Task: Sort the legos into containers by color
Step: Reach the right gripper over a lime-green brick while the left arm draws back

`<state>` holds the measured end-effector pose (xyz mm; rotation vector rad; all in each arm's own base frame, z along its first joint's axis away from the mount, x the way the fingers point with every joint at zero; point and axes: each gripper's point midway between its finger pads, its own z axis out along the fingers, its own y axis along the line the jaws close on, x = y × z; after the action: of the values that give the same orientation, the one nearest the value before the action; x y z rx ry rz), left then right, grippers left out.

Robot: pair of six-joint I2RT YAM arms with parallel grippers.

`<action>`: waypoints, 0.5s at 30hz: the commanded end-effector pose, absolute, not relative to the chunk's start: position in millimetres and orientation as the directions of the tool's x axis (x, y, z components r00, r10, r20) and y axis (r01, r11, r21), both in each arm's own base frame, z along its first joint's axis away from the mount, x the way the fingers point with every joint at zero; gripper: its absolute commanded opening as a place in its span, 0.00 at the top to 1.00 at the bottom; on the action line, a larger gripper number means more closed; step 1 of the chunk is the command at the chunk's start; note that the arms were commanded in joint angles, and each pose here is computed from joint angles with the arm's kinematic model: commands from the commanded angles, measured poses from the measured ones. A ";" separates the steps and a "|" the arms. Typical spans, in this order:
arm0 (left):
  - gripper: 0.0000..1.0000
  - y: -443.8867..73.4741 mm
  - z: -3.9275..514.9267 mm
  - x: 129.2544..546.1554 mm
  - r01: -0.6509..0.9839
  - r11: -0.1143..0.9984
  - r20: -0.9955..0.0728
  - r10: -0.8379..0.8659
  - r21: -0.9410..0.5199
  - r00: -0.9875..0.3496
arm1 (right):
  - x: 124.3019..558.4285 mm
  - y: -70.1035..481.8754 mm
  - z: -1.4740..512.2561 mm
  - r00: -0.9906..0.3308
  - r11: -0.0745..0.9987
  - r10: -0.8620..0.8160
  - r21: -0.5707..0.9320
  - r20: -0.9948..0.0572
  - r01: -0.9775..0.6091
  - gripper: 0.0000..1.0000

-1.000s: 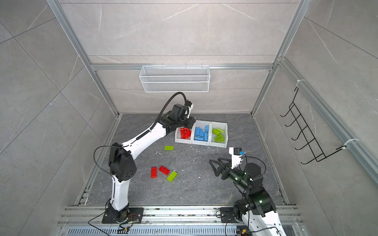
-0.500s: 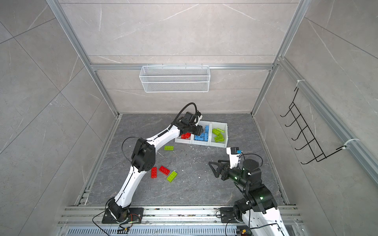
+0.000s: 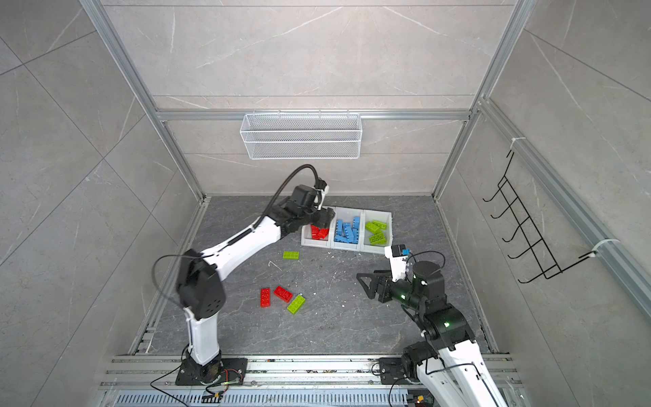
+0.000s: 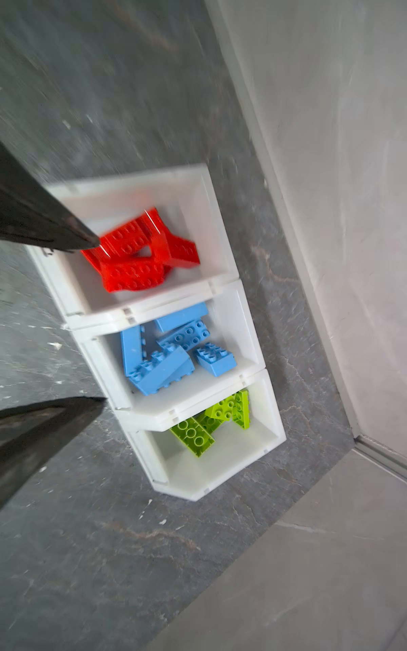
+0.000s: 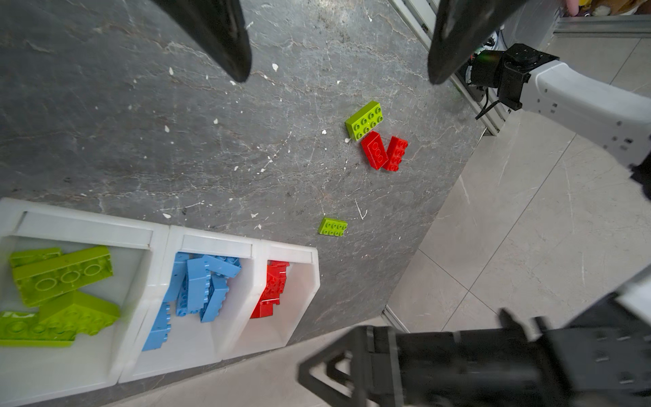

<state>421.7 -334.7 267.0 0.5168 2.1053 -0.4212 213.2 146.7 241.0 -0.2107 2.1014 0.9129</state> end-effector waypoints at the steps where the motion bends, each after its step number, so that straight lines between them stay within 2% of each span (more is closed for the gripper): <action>1: 0.29 -257.6 323.7 394.9 0.367 0.927 -0.901 0.092 -0.078 -0.424 | 224.6 166.0 258.1 -0.623 0.697 0.098 0.500 -0.776 -0.514 0.21; 3: 0.25 -213.2 306.5 371.8 0.279 0.955 -0.886 0.040 -0.102 -0.461 | 229.6 181.2 253.8 -0.629 0.709 0.032 0.462 -0.777 -0.533 0.21; 8: 0.06 -112.4 243.6 302.8 0.047 0.997 -0.878 -0.038 -0.069 -0.476 | 232.9 233.8 225.6 -0.652 0.712 -0.162 0.370 -0.741 -0.597 0.20; 11: 0.01 -76.9 204.0 276.8 -0.042 0.996 -0.871 -0.094 -0.085 -0.481 | 226.0 269.8 196.7 -0.644 0.704 -0.307 0.287 -0.701 -0.649 0.18; 15: 0.01 -62.6 174.8 261.1 -0.060 0.994 -0.863 -0.104 -0.086 -0.494 | 207.9 317.5 156.2 -0.599 0.656 -0.504 0.174 -0.623 -0.734 0.16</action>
<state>260.6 -74.4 168.7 -0.0264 2.1404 -0.0645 207.0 303.8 171.3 -0.8538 2.3482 0.7255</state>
